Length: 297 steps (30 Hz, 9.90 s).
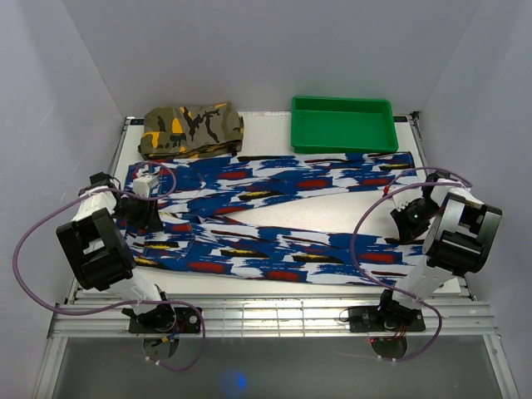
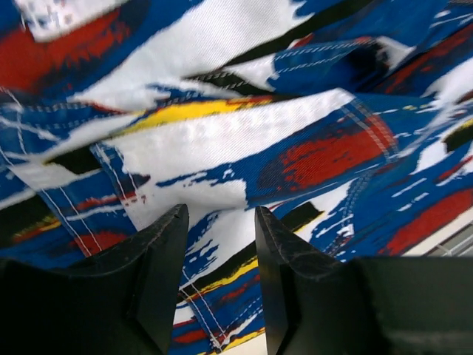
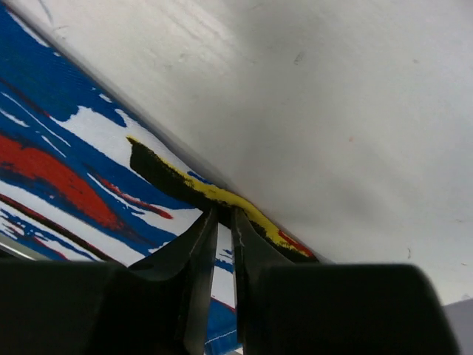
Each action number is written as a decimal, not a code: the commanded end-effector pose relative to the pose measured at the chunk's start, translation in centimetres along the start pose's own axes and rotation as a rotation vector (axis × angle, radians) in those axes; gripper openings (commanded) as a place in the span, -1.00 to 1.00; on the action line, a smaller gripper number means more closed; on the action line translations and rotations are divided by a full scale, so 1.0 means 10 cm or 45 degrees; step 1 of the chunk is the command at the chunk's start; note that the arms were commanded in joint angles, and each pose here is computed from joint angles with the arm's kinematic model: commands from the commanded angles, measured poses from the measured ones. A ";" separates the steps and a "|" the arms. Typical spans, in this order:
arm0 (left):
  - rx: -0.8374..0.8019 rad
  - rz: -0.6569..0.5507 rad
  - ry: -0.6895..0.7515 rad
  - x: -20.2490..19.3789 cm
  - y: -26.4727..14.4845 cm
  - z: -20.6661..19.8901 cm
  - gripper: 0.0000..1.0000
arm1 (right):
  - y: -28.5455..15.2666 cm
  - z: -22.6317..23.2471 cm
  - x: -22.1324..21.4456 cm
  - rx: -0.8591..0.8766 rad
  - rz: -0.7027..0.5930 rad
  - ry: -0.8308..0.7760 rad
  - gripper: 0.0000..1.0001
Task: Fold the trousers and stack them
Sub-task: Flatten the trousers out, then fold the trousers
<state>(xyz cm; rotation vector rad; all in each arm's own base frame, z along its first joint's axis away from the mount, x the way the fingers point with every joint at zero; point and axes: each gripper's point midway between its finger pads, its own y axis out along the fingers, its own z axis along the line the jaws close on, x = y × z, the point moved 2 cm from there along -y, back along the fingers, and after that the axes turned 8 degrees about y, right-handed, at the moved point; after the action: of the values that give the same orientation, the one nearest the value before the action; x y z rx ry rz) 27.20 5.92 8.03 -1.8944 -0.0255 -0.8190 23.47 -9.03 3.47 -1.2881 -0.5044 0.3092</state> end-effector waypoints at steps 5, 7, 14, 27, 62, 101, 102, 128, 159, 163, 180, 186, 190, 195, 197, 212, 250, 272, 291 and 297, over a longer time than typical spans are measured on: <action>0.163 0.099 -0.112 -0.30 0.09 0.23 -0.03 | 0.26 -0.58 0.20 -0.279 -0.022 0.073 -0.71; 0.217 0.113 -0.149 -0.32 0.07 0.35 -0.02 | 0.26 -0.72 0.34 -0.326 -0.065 0.083 -0.73; 0.260 0.084 -0.175 -0.22 0.00 0.59 0.00 | 0.06 -0.82 1.02 -0.356 -0.234 0.064 -0.73; 0.186 -0.192 0.022 0.77 -0.23 0.50 0.35 | -0.29 -0.89 2.46 -0.272 -0.548 0.058 -0.58; 0.088 -0.081 0.103 0.20 -0.38 0.58 0.95 | 0.09 -0.01 0.92 -0.104 -0.043 -0.135 -0.50; 0.115 -0.295 0.677 1.23 -0.09 2.15 0.59 | 0.18 -1.11 1.89 -0.054 -0.189 -0.783 -0.41; 0.111 -0.311 0.673 1.25 -0.07 2.17 0.58 | 0.19 -1.11 1.88 -0.052 -0.185 -0.784 -0.46; -0.032 -0.264 0.709 1.03 0.19 2.06 -1.00 | -0.22 -1.16 2.01 -0.165 -0.255 -0.713 -0.84; 0.226 -0.207 0.684 -0.96 -1.25 0.36 -1.00 | -0.78 -0.13 -0.22 -0.358 -0.202 -0.894 -0.84; 0.181 -0.149 0.546 -1.29 -0.93 0.29 -1.00 | -0.50 -0.07 -0.28 -0.325 -0.235 -0.841 -0.84; 0.412 -0.164 0.460 -0.70 -1.83 0.60 -1.00 | -1.14 -0.18 0.04 -0.376 -0.344 -0.791 -0.84; 0.266 0.147 0.503 -1.44 -1.60 0.21 -1.00 | -0.80 -0.08 -0.26 -0.371 -0.231 -0.875 -0.85; -0.060 0.292 0.445 -2.02 -1.18 -0.27 -1.00 | -0.48 -0.09 -0.36 -0.361 -0.181 -0.846 -0.85; 0.087 0.335 0.276 -2.24 -0.71 -0.04 -1.00 | -0.29 -0.13 -0.40 -0.338 -0.150 -0.773 -0.85; 0.148 0.337 0.228 -2.22 -0.61 0.09 -1.00 | -0.24 -0.16 -0.41 -0.320 -0.134 -0.710 -0.85; 0.336 0.242 0.121 -0.72 -0.28 1.31 -1.00 | -0.24 -0.59 -0.19 -0.289 -0.131 -0.518 -0.84; 0.005 0.147 0.008 -0.69 0.13 0.39 -1.00 | -0.11 3.28 2.14 0.277 -0.587 -1.124 -0.31; -0.291 0.036 -0.021 0.11 0.50 -0.59 -1.00 | -0.03 4.62 3.04 0.428 -0.864 -1.181 -0.15; -0.347 -0.056 -0.140 0.36 0.23 -0.59 -1.00 | 0.83 5.32 2.38 -0.115 -1.196 -1.373 -0.80; -0.348 -0.050 -0.137 0.35 0.20 -0.61 -1.00 | 0.76 5.32 2.50 -0.179 -1.309 -1.307 -0.84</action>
<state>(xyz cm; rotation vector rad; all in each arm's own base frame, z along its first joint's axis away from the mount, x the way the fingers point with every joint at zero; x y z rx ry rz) 27.03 -0.73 8.28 -2.1745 0.0113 -0.7270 16.13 48.20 6.97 -0.7822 -1.9559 0.2643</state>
